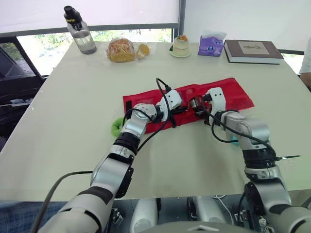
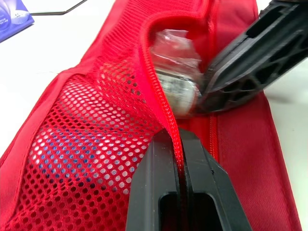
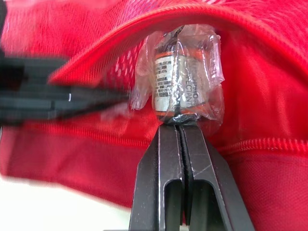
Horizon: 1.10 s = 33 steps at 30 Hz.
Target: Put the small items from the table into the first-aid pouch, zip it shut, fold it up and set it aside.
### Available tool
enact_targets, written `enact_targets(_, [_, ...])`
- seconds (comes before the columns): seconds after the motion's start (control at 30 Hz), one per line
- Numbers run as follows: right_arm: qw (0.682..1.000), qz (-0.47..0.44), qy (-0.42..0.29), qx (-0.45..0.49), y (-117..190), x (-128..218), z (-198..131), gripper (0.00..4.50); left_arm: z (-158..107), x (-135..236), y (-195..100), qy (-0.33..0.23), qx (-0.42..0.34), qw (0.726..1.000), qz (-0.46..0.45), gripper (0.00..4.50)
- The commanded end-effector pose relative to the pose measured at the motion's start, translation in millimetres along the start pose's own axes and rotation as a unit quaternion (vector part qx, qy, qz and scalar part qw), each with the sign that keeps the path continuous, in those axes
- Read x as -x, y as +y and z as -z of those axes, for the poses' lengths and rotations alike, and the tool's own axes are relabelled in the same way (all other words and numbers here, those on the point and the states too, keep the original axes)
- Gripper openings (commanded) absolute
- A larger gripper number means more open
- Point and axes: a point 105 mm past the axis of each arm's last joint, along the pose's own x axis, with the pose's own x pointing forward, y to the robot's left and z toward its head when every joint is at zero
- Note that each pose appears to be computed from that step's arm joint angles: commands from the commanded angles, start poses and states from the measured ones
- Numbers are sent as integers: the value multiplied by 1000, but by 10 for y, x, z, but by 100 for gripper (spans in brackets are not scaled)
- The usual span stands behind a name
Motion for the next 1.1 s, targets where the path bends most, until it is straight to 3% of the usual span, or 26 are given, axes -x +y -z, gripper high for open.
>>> enact_targets(0.03, [997, -10, -68, 19, 118, 32, -389, 1, -53, -73, -131, -7, -13, 999, 29, 0])
enact_targets(0.53, [998, -25, -43, 28, 162, 86, -271, 1, -170, -83, -43, -33, -37, 999, -5, 0])
enact_targets(1.1, [998, 38, -50, 23, -139, 177, -256, 1, -121, -98, -199, -39, -75, 996, 22, 0])
